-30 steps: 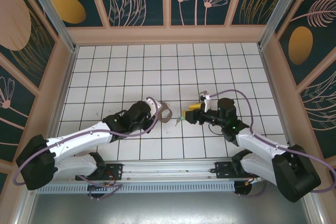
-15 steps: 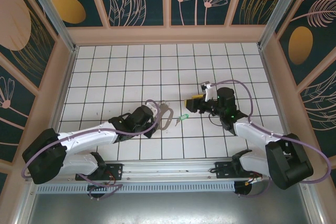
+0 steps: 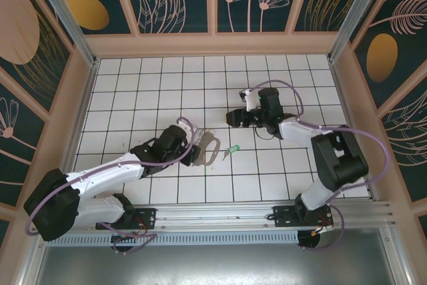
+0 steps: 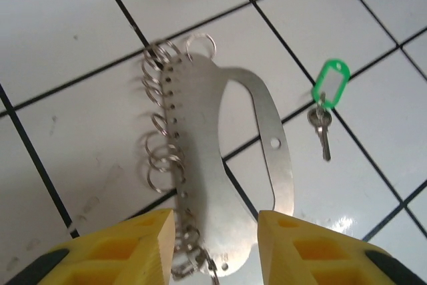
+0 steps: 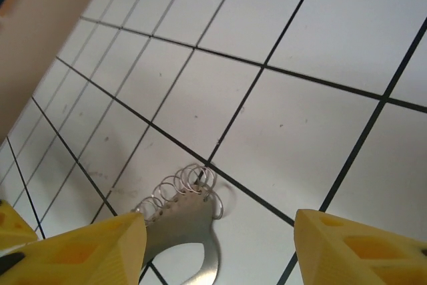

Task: Put the keys on the keyring

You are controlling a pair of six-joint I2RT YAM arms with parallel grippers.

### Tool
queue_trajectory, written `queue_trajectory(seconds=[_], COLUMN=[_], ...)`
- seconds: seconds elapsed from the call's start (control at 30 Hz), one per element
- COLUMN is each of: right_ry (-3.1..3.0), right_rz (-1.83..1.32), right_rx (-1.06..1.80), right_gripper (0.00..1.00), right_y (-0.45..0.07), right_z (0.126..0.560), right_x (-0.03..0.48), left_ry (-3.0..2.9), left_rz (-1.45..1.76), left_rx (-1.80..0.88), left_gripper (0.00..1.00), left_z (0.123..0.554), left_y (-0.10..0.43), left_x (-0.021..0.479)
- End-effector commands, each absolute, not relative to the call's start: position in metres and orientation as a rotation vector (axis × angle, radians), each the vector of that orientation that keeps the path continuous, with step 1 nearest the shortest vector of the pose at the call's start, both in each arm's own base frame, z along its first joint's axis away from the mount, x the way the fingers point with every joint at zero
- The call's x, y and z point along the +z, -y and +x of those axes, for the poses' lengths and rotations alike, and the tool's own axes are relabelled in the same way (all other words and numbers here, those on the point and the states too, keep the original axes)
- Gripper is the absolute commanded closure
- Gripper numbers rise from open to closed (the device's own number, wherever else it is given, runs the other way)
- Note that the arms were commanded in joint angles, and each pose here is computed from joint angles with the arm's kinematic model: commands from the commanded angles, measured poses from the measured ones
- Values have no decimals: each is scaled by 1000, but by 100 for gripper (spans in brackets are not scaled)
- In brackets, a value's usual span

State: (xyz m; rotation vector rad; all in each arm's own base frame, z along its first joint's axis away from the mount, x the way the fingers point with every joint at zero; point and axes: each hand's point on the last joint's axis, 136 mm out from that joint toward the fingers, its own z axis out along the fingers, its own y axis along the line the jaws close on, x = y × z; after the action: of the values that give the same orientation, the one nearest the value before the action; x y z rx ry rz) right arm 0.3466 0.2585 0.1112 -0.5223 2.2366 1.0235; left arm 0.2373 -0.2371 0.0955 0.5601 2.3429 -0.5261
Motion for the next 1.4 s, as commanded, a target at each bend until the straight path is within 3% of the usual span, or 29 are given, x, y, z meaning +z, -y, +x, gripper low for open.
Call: queue_trajectory(seconds=[0.0, 0.5, 0.87, 1.37], right_ry=[-2286, -2510, -2549, -2530], right_rz=[-633, -788, -828, -873], right_rx=[1060, 1073, 1118, 1146], right_gripper=[40, 42, 60, 66], right_y=[-277, -307, -313, -324], right_z=[345, 335, 321, 320], right_x=[102, 35, 21, 20], left_ry=[-2242, -2191, -2177, -2175], left_rz=[552, 525, 528, 518], left_rx=[-639, -644, -628, -610], left_gripper=[62, 61, 61, 60], left_z=[251, 262, 267, 270], left_y=[247, 233, 231, 227], left_x=[118, 116, 119, 118])
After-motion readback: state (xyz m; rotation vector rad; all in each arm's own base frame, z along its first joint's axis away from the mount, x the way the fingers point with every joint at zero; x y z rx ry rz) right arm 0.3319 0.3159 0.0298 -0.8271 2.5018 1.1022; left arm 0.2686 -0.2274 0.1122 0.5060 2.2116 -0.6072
